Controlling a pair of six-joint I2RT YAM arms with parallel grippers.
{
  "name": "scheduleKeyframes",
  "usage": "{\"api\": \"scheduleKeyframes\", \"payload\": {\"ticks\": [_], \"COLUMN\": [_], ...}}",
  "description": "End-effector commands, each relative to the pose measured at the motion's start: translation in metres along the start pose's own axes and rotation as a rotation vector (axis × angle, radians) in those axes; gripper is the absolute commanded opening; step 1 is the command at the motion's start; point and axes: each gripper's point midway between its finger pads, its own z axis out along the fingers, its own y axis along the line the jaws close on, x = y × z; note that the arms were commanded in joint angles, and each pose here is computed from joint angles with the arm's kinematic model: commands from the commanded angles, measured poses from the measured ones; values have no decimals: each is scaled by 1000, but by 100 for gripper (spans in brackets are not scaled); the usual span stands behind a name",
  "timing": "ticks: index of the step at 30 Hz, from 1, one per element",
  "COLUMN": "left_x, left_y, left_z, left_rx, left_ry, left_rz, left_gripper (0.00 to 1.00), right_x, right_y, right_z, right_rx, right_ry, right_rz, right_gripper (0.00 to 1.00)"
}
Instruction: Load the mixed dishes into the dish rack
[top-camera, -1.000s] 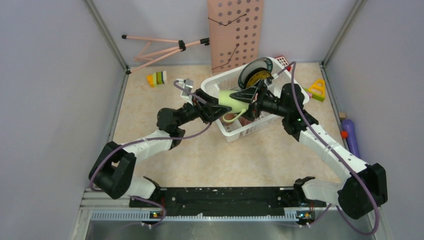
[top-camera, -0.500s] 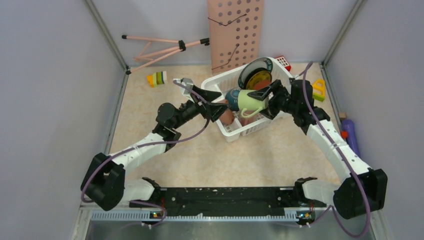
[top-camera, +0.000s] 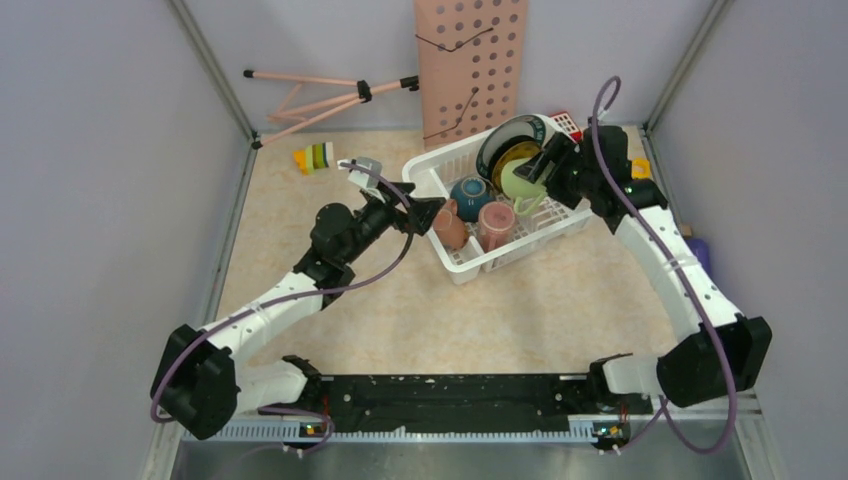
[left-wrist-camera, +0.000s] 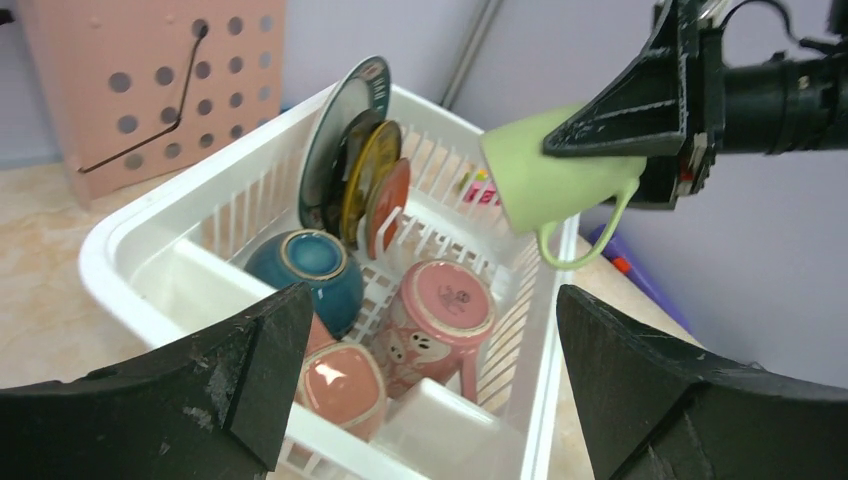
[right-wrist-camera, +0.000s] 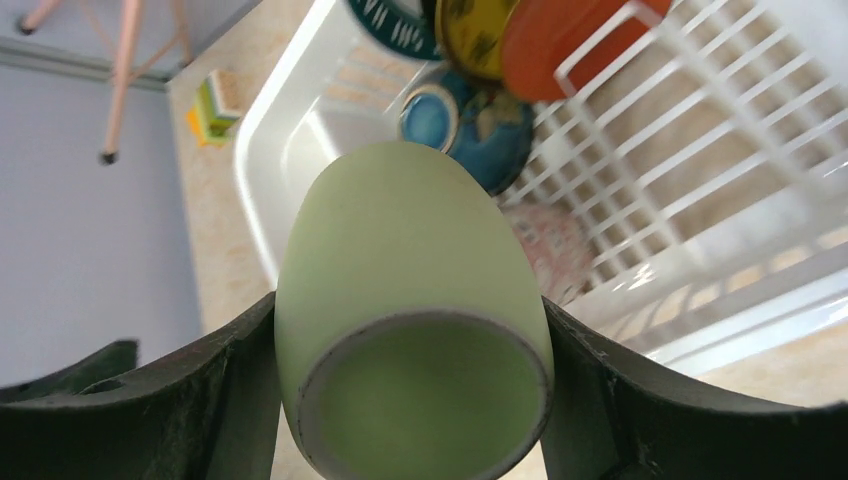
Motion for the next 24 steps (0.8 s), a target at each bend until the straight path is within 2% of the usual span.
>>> {"api": "scheduleKeyframes", "payload": {"ticks": [1,4,7,13,17,19,24], "left_x": [-20,-20,-17,-2,11,16,15], "left_y": [14,27,44,54,63,64,61], "left_z": [0,-1,-3,-7,-7,-4,-3], "left_rx": [-109,-184,-276,-315,-347,-345,-334], "left_ry": [-25,-22,-16,3,22,38,32], "left_rz": [53,54,45,20,-14,-37,-79], "left_gripper": [96,96,95,93,92,88,88], "right_x": [-65,-68,-73,-65,-57,-53,-29], "right_y": [-5,-3,-15,-33,-29,-19,-1], "right_z": [-2,8,20,52,72,82,95], "right_rx": [137,120,177,232,245,193,67], "right_ry": [-186,-156,-153,-95,-116,-114,-58], "right_rz": [-276,-417,-483,-594,-683,-725,-784], "right_gripper": [0,0,0,0,0,0,0]}}
